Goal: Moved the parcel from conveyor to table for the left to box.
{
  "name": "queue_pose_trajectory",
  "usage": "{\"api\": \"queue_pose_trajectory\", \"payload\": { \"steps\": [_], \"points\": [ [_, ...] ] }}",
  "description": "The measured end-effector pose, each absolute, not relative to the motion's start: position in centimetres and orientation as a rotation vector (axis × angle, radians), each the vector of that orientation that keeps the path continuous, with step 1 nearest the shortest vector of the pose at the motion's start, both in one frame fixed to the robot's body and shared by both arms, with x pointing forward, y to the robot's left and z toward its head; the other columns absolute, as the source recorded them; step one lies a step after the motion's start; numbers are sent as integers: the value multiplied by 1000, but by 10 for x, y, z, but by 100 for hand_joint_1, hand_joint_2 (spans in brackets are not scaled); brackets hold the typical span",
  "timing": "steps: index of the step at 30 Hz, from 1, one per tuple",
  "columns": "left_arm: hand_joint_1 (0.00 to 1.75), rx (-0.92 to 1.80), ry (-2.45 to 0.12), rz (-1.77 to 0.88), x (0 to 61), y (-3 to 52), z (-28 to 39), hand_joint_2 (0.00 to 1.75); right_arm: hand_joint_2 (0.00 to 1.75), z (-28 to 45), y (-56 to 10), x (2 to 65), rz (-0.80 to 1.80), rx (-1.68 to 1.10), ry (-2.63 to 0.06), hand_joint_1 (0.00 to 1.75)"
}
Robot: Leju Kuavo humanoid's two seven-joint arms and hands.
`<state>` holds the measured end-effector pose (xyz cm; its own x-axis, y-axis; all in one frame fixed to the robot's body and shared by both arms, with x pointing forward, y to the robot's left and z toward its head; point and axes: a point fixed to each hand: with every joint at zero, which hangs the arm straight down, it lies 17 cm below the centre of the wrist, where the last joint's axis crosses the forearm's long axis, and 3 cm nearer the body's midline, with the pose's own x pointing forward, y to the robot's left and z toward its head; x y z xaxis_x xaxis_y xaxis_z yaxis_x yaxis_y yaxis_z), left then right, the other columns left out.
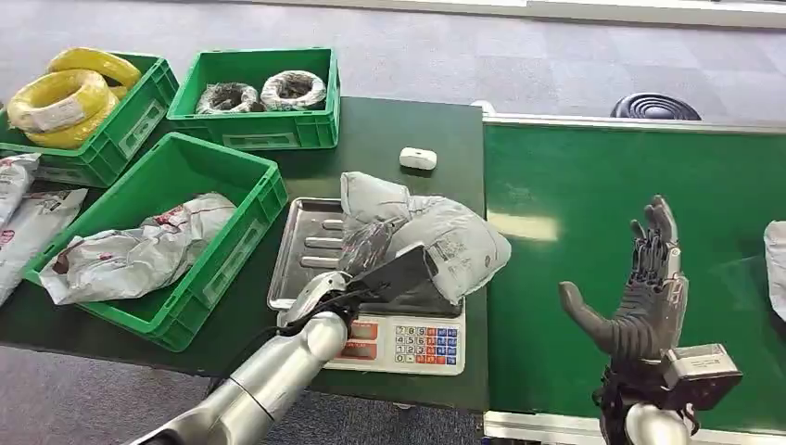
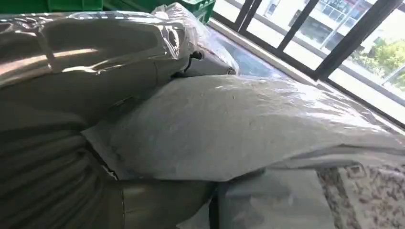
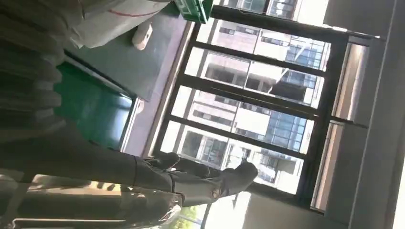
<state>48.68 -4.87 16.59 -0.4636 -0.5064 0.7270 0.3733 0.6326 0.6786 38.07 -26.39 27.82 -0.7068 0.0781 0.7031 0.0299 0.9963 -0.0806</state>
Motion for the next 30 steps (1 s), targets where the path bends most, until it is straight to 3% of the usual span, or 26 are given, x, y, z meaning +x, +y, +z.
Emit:
{"api": "queue_pose_trajectory", "payload": {
  "steps": [5,13,26,30],
  "points": [
    [175,124,-1801,-948,494,-40,174,175,175,278,-265,381,75,-78,-2354,0],
    [175,201,-1932,-556,527,24,229,175,175,275,-269,382,47,-100,-2342,0],
    [175,599,-2261,-83,546,206,412,175,175,237,-275,369,-1,-121,-2247,0],
    [175,779,-2209,-17,553,274,427,175,175,225,-278,364,-12,-131,-2210,0]
  ]
}}
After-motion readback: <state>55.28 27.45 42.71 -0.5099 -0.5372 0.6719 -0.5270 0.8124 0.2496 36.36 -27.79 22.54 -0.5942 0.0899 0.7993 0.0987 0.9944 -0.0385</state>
